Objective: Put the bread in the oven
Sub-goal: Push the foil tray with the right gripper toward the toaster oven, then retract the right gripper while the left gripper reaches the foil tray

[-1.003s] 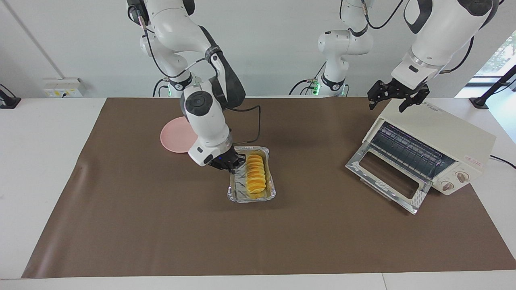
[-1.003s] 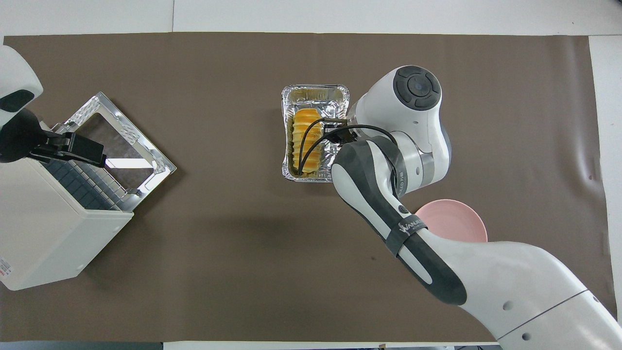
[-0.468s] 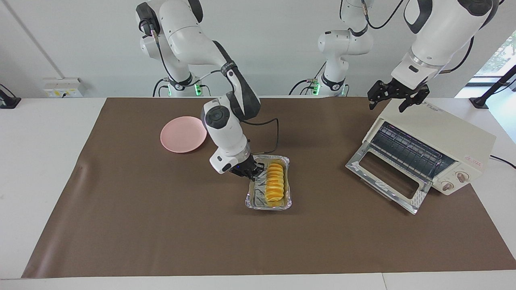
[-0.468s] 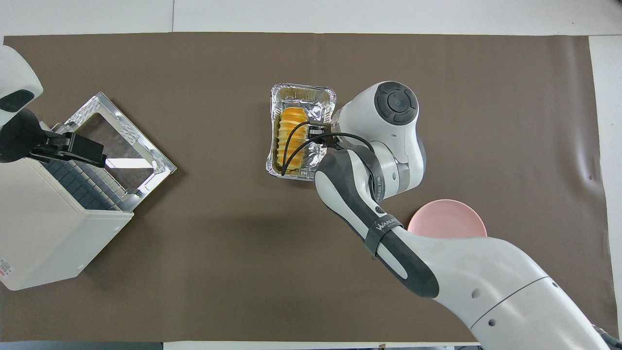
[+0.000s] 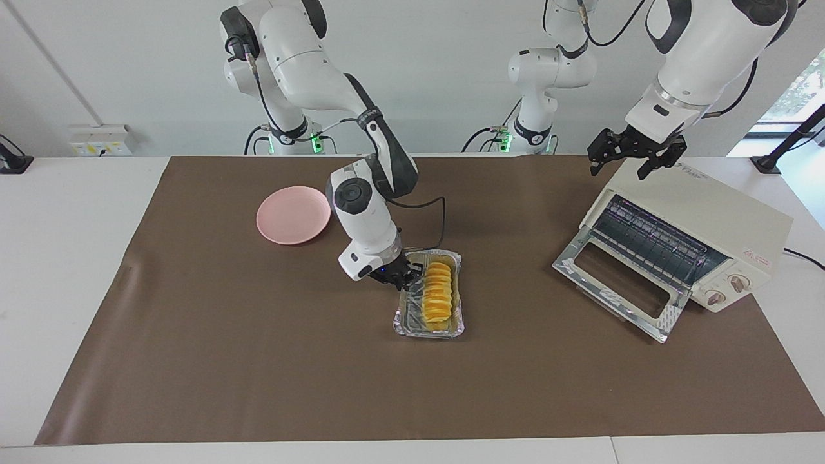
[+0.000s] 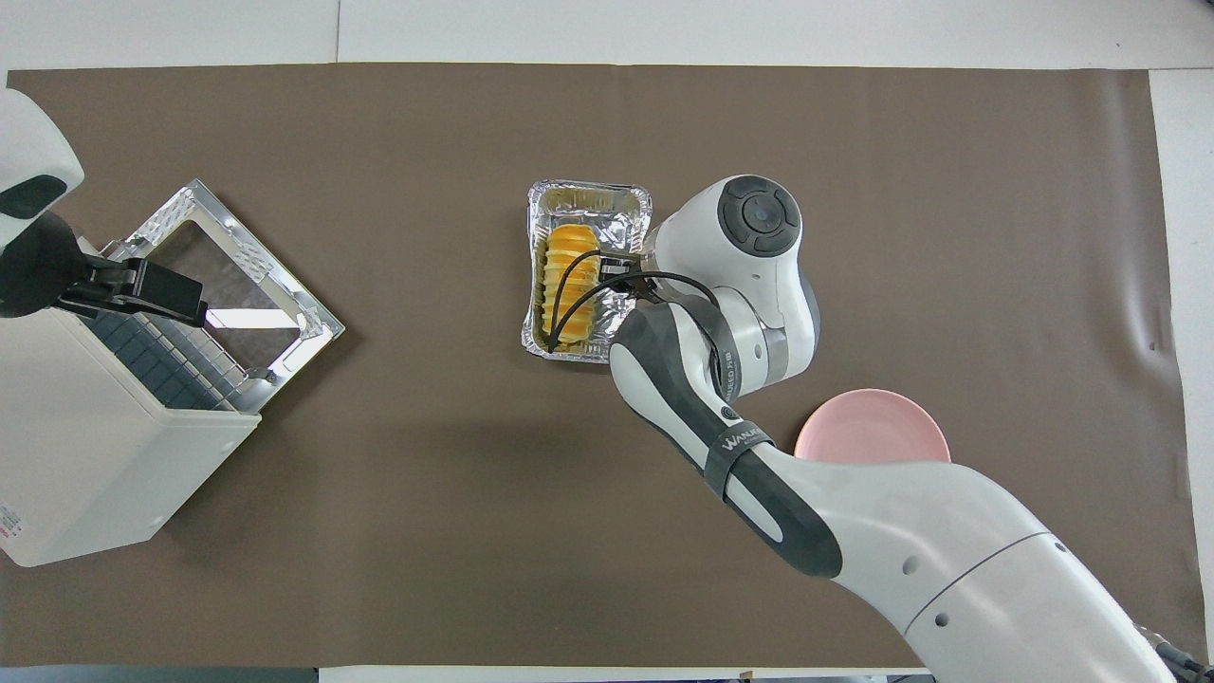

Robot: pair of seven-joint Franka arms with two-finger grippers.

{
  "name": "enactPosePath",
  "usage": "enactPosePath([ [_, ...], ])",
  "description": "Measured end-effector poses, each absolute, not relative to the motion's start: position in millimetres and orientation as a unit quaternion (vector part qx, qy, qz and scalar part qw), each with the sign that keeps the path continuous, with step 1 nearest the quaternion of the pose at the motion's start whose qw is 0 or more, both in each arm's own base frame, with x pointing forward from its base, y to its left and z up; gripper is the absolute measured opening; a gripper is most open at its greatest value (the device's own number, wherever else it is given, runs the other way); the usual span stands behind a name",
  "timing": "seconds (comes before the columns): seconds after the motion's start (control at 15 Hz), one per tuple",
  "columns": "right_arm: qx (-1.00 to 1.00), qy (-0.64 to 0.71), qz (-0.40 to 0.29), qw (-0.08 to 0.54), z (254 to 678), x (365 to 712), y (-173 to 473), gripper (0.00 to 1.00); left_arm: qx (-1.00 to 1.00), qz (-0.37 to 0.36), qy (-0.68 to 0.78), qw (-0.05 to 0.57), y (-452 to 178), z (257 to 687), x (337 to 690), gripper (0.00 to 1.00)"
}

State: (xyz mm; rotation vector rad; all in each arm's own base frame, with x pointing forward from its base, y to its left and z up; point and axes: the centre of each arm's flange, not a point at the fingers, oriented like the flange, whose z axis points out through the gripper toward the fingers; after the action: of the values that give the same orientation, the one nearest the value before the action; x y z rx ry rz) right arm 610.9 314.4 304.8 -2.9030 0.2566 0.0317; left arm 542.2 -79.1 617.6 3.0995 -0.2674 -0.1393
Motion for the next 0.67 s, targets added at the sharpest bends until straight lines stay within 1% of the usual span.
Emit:
enactPosePath([
  [0.07, -0.991, 0.082, 0.019, 0.101, 315.1, 613.9, 309.8, 0.47, 0.995, -0.044, -0.086, 0.014, -79.1, 617.6, 542.2, 1.00],
  [0.13, -0.993, 0.075, 0.022, 0.088, 334.8, 620.1, 302.1, 0.57, 0.995, -0.044, -0.086, 0.014, -79.1, 617.7, 542.3, 1.00],
  [0.2, -0.994, 0.075, 0.020, 0.079, 360.5, 627.7, 289.9, 0.70, 0.995, -0.044, -0.086, 0.014, -79.1, 617.7, 542.3, 1.00],
  [0.33, -0.993, 0.085, 0.010, 0.078, 414.5, 639.2, 255.4, 0.87, 0.995, -0.044, -0.086, 0.014, -79.1, 617.7, 542.3, 1.00],
  [0.4, -0.993, 0.091, 0.005, 0.078, 438.4, 641.4, 235.2, 0.99, 0.995, -0.044, -0.086, 0.014, -79.1, 617.7, 542.3, 1.00],
  [0.53, -0.994, 0.095, -0.003, 0.063, 481.2, 639.4, 189.2, 1.00, 0.995, -0.044, -0.086, 0.014, -79.4, 617.7, 542.2, 1.00],
  [0.67, -0.996, 0.078, -0.005, 0.053, 522.3, 630.2, 140.0, 1.00, 0.995, -0.044, -0.090, 0.014, -83.9, 617.9, 541.4, 1.00],
])
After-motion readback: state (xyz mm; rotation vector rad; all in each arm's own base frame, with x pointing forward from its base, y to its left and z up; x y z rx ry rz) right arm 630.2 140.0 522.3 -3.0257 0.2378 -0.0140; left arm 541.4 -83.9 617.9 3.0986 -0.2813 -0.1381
